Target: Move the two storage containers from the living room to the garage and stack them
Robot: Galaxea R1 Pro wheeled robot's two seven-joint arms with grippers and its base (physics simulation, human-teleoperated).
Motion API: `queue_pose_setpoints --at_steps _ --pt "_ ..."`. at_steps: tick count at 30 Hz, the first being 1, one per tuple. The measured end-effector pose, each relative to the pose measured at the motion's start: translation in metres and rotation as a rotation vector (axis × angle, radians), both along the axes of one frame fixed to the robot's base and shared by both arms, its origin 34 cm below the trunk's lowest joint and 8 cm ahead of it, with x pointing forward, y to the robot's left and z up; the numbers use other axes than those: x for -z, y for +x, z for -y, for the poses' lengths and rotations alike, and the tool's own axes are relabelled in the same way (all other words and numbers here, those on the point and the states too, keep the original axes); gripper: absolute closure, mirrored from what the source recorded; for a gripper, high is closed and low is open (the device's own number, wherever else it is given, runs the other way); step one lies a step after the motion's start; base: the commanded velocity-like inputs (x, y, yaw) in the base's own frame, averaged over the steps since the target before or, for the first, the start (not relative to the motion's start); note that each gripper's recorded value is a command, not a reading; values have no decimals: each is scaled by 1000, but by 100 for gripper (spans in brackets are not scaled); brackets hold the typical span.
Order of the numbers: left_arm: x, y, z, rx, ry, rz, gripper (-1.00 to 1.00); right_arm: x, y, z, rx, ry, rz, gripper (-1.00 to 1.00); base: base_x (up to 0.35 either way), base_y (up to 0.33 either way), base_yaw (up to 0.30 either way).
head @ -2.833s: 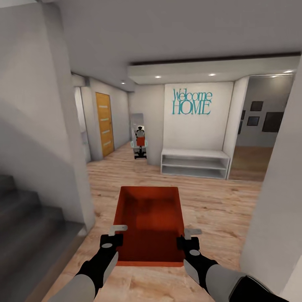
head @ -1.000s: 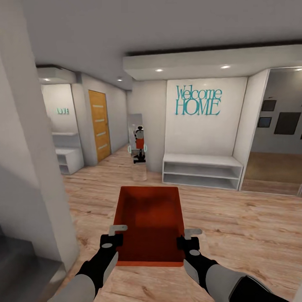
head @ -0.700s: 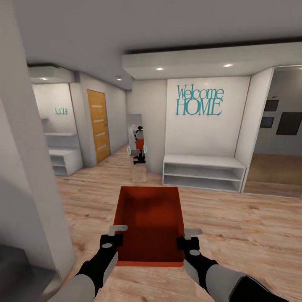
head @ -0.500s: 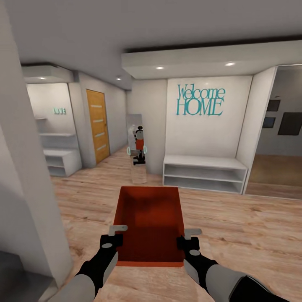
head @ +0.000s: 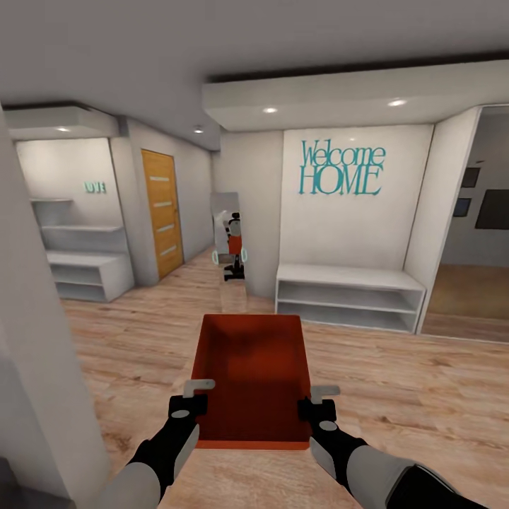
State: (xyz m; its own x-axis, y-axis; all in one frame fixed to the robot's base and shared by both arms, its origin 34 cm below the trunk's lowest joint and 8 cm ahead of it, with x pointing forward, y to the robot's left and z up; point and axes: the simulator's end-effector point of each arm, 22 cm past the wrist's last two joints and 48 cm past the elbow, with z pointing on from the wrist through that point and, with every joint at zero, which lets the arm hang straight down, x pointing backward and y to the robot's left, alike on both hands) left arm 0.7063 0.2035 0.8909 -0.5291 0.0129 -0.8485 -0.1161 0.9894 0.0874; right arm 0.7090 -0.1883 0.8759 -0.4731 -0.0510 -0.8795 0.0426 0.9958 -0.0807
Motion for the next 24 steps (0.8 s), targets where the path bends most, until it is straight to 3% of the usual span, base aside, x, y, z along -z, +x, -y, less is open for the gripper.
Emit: queue_pose_setpoints --at_steps 24 --pt "0 0 0 0 0 0 100 0 0 0 0 1 0 100 321 0 0"
